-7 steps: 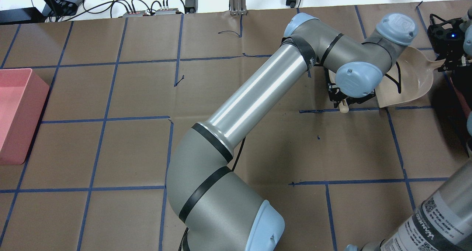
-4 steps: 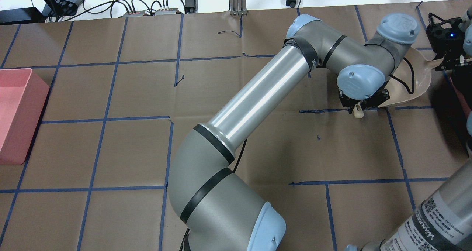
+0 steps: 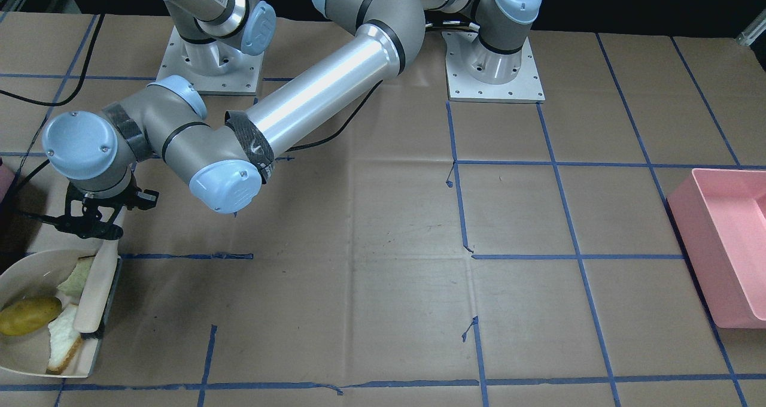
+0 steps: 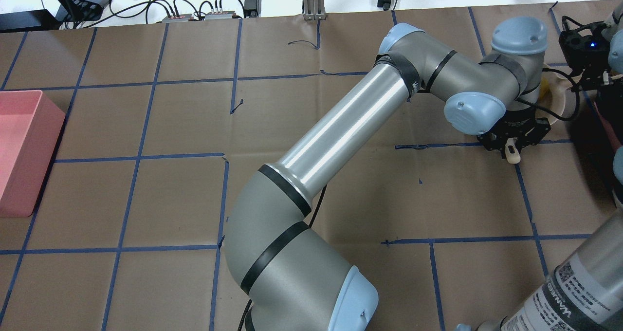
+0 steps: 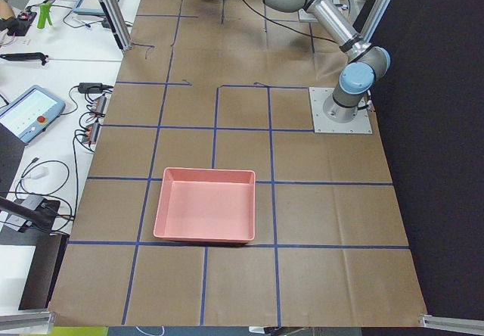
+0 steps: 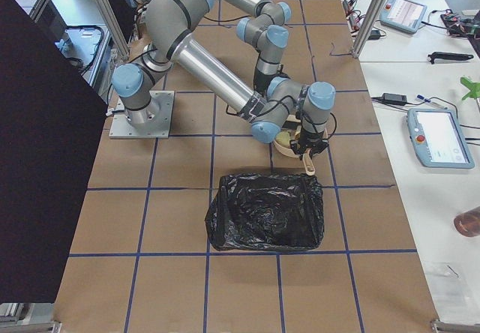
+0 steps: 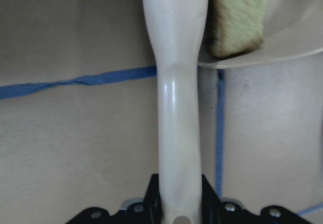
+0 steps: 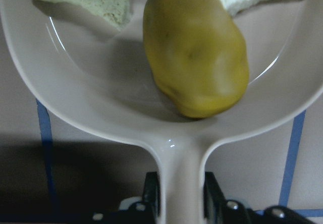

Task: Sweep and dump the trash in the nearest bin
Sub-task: 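Sweep the bread and potato into the dustpan with the left gripper's brush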

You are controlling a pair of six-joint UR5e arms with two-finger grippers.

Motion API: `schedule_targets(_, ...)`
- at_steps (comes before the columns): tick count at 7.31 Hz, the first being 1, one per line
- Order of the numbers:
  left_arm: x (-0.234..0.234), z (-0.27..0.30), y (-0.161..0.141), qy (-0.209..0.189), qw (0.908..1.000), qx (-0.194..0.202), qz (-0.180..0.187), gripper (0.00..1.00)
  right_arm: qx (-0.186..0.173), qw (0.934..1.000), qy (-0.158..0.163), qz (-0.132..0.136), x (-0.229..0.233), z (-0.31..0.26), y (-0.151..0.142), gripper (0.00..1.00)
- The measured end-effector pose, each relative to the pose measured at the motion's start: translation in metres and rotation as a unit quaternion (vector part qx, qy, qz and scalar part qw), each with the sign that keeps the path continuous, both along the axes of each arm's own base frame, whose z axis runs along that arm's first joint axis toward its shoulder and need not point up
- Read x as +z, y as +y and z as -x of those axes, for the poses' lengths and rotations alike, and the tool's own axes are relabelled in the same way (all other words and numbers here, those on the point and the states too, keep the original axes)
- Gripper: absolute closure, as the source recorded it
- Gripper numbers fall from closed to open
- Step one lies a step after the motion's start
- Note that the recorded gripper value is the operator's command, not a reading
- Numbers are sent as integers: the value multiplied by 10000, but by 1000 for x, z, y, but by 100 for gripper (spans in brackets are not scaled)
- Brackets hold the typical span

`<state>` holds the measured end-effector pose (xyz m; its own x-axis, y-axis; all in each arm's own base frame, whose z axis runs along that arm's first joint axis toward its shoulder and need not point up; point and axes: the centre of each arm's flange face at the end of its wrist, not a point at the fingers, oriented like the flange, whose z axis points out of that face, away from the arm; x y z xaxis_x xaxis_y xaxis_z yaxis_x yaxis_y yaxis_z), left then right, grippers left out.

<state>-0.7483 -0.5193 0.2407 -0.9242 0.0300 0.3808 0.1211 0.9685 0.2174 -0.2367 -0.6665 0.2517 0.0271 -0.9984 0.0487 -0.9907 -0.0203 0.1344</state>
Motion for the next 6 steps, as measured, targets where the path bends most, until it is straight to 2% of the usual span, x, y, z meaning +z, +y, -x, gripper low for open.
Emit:
schedule_targets(2, 8, 7, 2, 377, 9989, 176, -215, 100, 15, 10000, -27, 14, 1, -3, -1, 97)
schedule_targets(3, 11, 8, 3, 440, 9984, 223, -259, 100, 21, 10000, -79, 46, 1, -4, -2, 97)
schedule_targets(4, 11, 7, 2, 403, 9986, 248, -252, 100, 22, 9999, -110, 64, 2, -5, -2, 97)
schedule_targets(6, 16, -8, -8, 13, 9996, 277, -10, 100, 24, 9999, -137, 77, 2, -5, -2, 97)
